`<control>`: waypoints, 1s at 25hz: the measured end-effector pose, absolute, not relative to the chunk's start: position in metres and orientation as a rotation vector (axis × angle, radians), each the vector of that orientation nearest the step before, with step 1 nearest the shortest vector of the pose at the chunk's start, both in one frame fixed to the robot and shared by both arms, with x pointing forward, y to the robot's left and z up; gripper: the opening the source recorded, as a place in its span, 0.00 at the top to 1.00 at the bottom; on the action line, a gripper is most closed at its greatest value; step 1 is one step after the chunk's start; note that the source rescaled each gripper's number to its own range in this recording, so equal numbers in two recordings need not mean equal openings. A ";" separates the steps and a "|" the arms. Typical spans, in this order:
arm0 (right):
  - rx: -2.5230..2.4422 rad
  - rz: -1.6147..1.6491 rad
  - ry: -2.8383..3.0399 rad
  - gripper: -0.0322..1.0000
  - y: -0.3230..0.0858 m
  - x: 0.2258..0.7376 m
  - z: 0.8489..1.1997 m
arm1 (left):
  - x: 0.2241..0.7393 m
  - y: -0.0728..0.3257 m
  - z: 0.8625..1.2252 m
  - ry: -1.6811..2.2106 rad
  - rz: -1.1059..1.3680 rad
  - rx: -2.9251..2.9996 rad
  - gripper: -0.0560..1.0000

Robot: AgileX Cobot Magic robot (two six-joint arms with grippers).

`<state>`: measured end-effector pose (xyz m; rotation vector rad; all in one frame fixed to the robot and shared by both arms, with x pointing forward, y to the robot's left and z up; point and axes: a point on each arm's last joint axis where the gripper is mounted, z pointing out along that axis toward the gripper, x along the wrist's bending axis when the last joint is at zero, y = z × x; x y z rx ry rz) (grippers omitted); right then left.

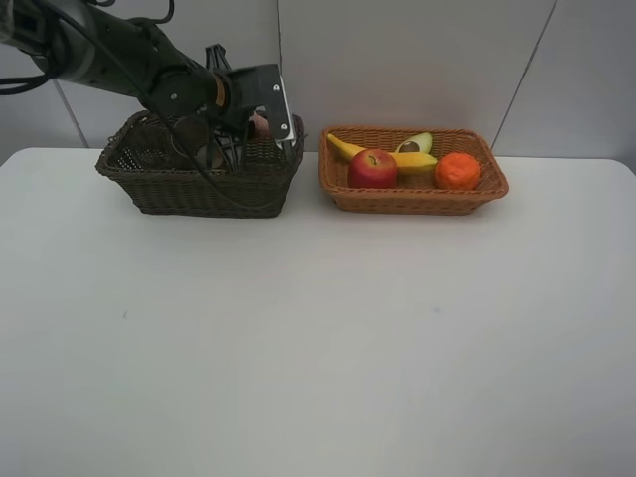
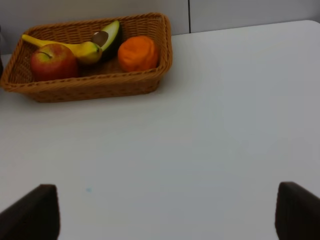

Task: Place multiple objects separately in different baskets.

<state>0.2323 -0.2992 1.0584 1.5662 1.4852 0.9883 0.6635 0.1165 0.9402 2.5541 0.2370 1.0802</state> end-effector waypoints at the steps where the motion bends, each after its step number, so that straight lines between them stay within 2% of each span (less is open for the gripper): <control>1: 1.566 0.988 1.485 0.15 -0.299 0.232 1.058 | 0.663 0.117 0.940 0.239 1.079 2.558 0.47; 5: 1.566 0.988 1.485 0.15 -0.299 0.232 1.058 | 0.664 0.117 0.940 0.245 1.078 2.554 0.09; 7: 1.566 0.988 1.485 0.15 -0.299 0.232 1.058 | 0.664 0.117 0.940 0.248 1.077 2.553 0.03; 25: 1.566 0.988 1.485 0.15 -0.299 0.232 1.058 | 0.663 0.117 0.948 0.248 1.092 2.538 0.00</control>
